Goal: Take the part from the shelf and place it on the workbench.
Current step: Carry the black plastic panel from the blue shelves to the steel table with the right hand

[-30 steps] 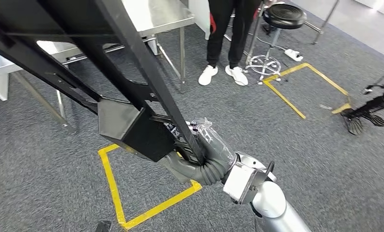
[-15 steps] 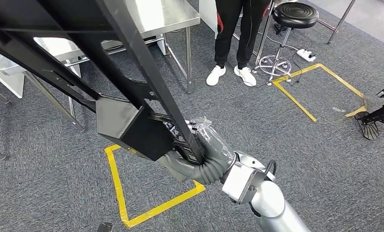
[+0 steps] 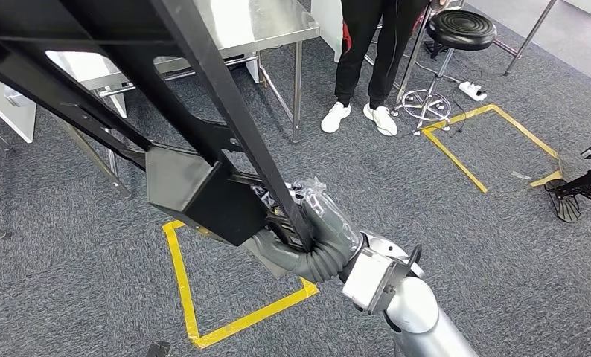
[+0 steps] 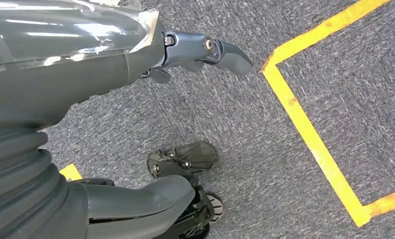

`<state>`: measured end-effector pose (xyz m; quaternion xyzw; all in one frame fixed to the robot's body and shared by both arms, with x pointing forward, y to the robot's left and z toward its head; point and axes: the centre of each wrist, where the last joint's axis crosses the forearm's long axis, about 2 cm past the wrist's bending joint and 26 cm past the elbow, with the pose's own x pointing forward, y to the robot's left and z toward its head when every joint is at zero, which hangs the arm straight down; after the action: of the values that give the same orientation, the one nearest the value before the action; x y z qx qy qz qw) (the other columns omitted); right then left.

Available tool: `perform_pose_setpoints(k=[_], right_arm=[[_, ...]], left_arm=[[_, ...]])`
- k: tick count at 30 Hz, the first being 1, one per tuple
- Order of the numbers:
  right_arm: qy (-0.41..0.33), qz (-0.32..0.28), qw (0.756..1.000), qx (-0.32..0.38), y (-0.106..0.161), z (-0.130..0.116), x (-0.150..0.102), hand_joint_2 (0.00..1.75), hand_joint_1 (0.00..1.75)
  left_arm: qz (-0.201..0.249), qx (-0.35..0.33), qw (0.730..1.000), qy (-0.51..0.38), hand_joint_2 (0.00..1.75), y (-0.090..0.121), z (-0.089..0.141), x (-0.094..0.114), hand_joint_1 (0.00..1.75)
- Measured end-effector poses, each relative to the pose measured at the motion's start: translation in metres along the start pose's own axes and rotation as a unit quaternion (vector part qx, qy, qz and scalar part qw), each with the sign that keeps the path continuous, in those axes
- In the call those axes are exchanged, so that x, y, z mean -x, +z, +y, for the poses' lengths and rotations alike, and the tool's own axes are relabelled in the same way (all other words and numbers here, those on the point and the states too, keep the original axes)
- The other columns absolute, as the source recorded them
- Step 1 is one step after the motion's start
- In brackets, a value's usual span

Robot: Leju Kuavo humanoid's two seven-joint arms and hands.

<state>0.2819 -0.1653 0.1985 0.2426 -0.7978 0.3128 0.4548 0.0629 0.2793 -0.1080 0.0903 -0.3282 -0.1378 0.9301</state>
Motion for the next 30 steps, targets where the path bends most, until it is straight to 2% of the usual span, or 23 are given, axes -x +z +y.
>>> perform_pose_setpoints(k=[30], right_arm=[[-0.001, 0.003, 1.0, 0.007, 0.004, 0.0021, 0.0007, 1.75, 1.75]], left_arm=[[0.001, 0.001, 1.0, 0.0, 1.75, 0.0017, -0.0026, 0.0016, 0.0]])
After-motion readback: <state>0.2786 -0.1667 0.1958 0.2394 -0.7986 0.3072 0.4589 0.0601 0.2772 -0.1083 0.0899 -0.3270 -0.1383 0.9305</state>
